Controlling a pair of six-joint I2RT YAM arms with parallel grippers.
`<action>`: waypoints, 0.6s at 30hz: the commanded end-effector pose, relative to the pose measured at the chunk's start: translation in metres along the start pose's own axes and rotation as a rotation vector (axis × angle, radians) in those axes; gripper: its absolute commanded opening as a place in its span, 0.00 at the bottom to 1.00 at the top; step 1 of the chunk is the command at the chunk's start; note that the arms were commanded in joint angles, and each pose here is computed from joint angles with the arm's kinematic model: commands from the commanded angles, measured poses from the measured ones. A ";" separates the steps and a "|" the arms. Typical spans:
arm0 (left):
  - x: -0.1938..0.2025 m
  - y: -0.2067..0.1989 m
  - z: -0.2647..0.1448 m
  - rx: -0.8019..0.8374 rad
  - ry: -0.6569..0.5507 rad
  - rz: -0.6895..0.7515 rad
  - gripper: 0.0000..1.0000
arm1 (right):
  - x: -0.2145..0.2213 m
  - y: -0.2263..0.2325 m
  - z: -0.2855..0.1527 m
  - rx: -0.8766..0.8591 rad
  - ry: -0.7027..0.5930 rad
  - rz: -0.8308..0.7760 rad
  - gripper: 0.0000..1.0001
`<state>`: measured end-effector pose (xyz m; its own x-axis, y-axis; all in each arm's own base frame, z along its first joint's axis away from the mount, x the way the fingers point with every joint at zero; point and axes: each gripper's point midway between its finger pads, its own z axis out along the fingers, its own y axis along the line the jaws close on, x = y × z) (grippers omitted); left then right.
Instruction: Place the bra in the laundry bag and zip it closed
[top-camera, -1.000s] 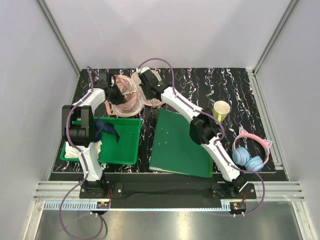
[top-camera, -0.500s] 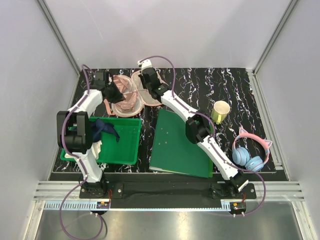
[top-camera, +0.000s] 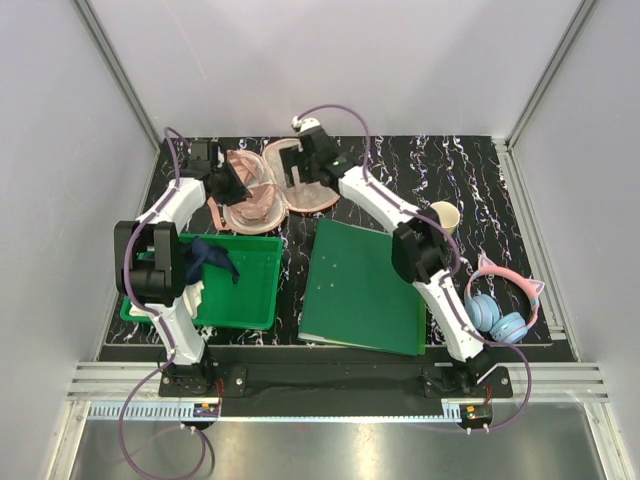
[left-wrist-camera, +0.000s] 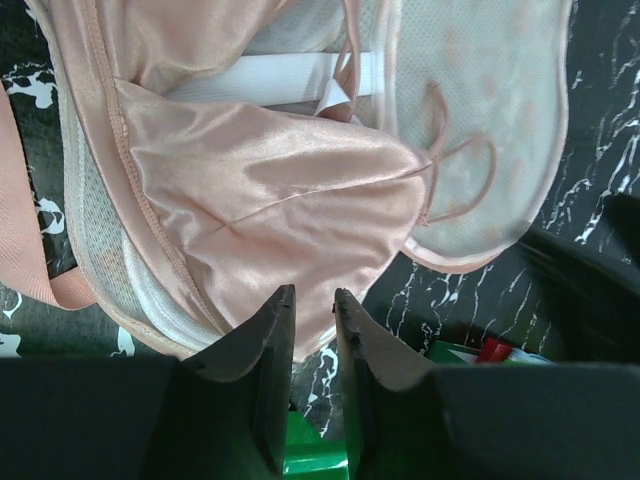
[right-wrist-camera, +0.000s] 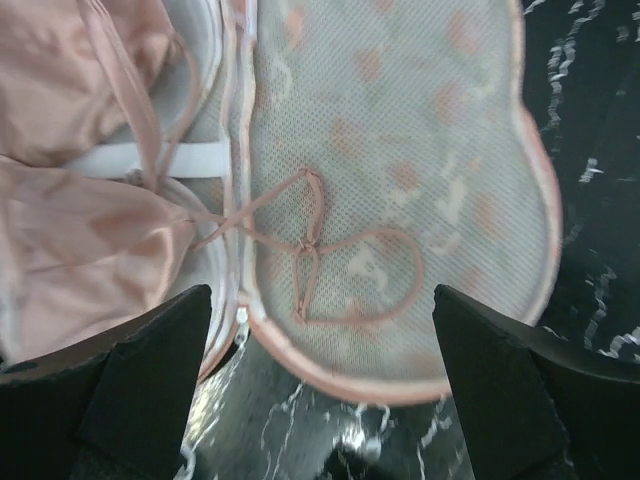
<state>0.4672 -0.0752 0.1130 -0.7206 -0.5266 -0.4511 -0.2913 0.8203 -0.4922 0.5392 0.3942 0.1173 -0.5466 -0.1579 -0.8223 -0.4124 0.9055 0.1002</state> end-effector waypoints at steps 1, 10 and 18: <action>-0.012 -0.007 0.003 0.016 -0.025 0.009 0.26 | -0.053 -0.056 -0.055 0.004 -0.029 0.258 0.95; -0.018 -0.037 -0.008 0.119 -0.014 0.053 0.27 | -0.012 -0.095 -0.008 -0.092 0.113 0.401 0.88; -0.005 -0.050 -0.029 0.150 -0.025 0.111 0.36 | 0.049 -0.098 0.014 -0.056 0.257 0.505 0.62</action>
<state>0.4729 -0.0962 0.1190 -0.7546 -0.4800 -0.4474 -0.2197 0.8273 -0.5170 0.5809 0.2837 0.0561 -0.8090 0.1754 -0.5611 -0.1001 0.8994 0.4255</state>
